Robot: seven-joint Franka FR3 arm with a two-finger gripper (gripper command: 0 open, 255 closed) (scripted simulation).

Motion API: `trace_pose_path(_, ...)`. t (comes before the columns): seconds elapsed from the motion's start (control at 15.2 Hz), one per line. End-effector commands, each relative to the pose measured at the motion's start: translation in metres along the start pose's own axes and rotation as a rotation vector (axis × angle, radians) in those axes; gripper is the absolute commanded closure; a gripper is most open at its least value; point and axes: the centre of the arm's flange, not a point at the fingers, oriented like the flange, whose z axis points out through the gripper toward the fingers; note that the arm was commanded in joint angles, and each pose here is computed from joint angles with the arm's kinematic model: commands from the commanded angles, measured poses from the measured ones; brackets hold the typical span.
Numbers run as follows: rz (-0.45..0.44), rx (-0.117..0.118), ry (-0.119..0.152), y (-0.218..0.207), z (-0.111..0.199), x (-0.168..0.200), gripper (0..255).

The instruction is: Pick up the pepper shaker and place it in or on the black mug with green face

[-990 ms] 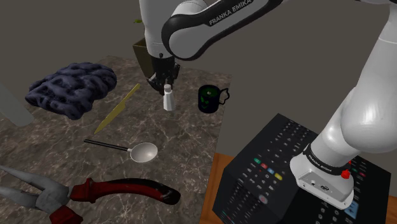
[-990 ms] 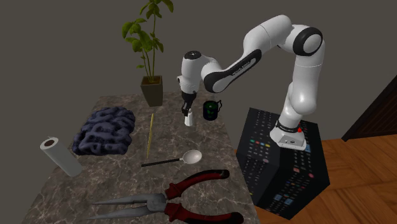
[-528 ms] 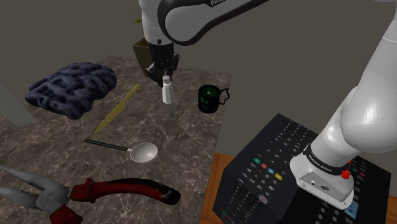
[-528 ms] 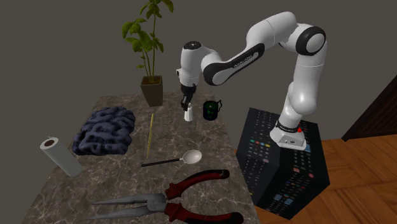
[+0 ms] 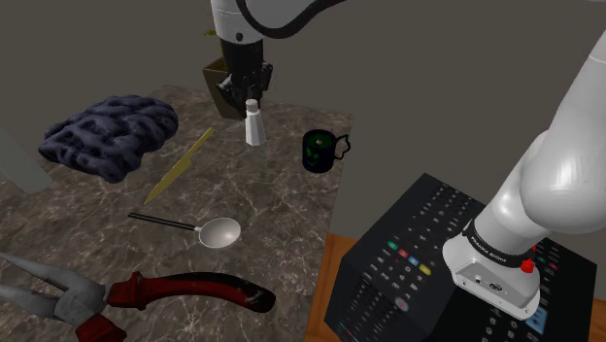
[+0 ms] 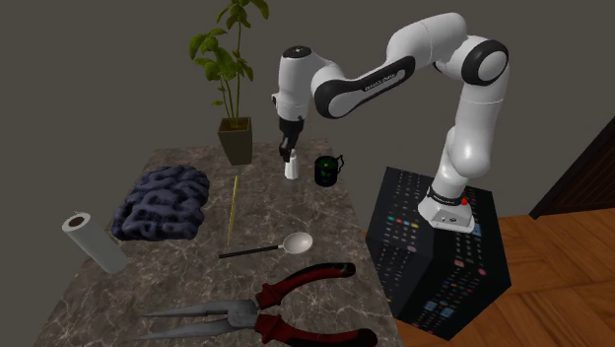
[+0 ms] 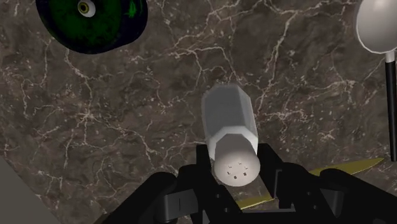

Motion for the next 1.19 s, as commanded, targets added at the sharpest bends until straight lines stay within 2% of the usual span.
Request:
trace_pose_path(0.0,0.000,0.000,0.000,0.000,-0.010,0.001,255)
trace_pose_path(0.4,0.000,0.000,0.000,0.003,-0.040,0.006,255)
trace_pose_path(1.12,0.000,0.000,0.000,0.124,-0.067,-0.069,255)
